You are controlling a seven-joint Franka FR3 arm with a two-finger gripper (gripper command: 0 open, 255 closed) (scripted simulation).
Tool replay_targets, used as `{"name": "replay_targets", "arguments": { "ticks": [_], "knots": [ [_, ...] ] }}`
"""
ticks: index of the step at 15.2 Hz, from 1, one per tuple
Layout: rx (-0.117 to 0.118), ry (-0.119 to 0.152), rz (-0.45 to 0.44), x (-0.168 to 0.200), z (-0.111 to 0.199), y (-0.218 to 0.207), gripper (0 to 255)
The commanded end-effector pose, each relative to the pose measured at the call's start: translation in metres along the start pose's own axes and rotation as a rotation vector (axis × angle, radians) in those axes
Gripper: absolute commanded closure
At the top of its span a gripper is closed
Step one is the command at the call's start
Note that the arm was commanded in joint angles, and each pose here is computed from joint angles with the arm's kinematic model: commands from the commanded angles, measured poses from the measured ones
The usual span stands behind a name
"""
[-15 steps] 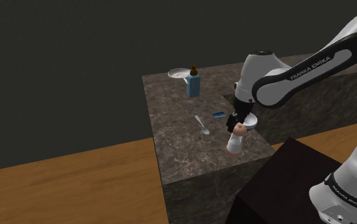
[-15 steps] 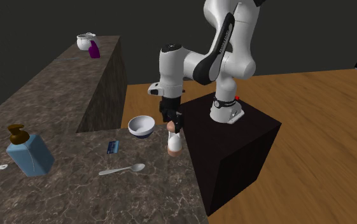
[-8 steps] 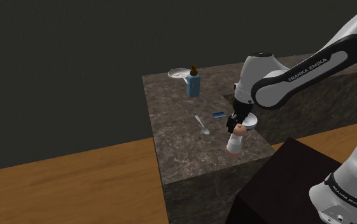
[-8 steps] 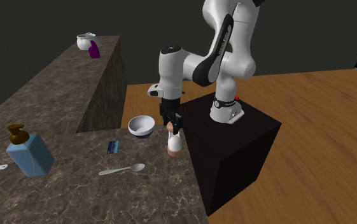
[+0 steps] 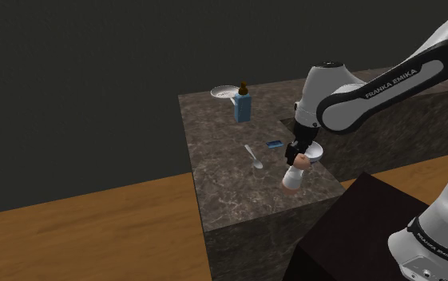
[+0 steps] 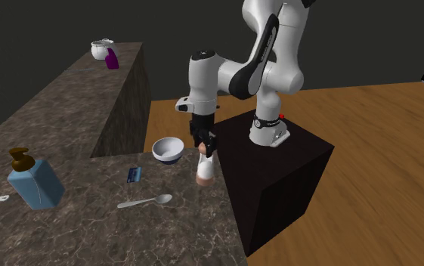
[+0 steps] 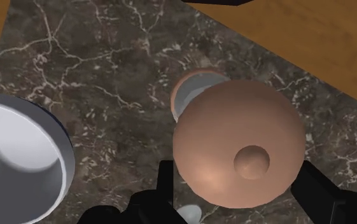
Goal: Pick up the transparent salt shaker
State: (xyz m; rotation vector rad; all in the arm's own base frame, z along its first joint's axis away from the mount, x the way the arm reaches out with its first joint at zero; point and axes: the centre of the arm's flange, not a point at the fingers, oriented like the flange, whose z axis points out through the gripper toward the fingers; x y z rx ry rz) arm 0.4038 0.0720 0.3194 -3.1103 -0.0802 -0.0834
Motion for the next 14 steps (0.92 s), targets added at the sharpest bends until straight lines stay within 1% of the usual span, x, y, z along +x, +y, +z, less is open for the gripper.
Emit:
{"name": "replay_targets", "arguments": {
  "ticks": [1,12,14],
  "knots": [
    [0.0,-0.001,0.0,0.001,-0.01,0.0,255],
    [0.0,-0.001,0.0,0.004,-0.068,-0.001,255],
    [0.0,-0.001,0.0,0.004,-0.069,-0.001,255]
  ]
}}
